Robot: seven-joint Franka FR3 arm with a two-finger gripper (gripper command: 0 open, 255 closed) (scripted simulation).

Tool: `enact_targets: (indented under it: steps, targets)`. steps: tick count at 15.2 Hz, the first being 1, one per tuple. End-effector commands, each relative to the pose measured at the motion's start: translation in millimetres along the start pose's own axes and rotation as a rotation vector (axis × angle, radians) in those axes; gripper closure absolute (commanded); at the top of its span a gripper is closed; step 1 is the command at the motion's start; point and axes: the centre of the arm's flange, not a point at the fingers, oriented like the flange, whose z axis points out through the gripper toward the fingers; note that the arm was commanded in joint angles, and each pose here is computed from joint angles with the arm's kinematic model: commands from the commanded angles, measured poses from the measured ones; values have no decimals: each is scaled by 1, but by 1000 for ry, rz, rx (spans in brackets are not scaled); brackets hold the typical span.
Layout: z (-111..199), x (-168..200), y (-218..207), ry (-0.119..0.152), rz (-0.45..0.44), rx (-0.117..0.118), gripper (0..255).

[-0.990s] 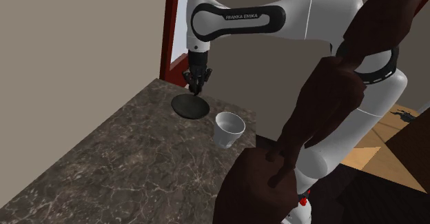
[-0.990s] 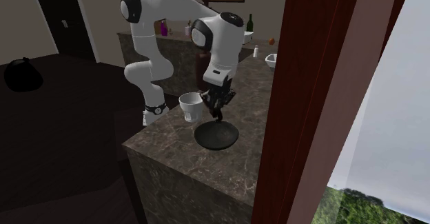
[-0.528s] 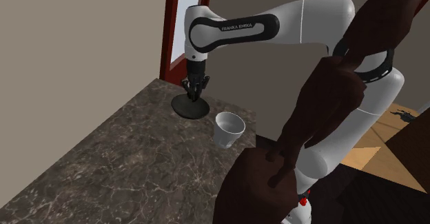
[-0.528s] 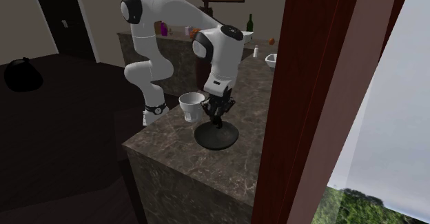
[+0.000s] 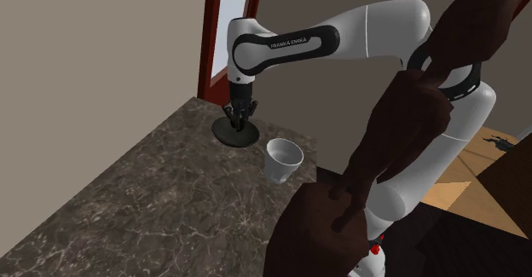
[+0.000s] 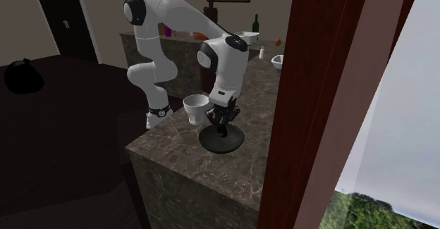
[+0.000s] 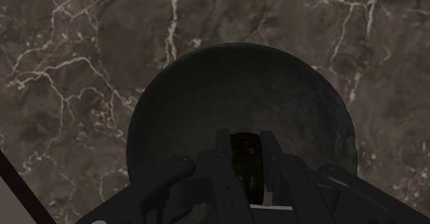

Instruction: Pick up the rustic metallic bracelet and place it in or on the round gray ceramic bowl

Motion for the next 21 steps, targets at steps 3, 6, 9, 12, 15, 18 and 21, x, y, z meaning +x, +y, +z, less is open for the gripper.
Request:
enact_targets:
  steps: [3,6,9,12,15,18,21]
  targets:
    - [0,0,0,0,0,0,255]
    - [0,0,0,0,0,0,0]
    - [0,0,0,0,0,0,0]
    - [-26,0,0,0,0,0,0]
    - [-50,0,0,0,0,0,0]
    - [-50,0,0,0,0,0,0]
    - [-50,0,0,0,0,0,0]
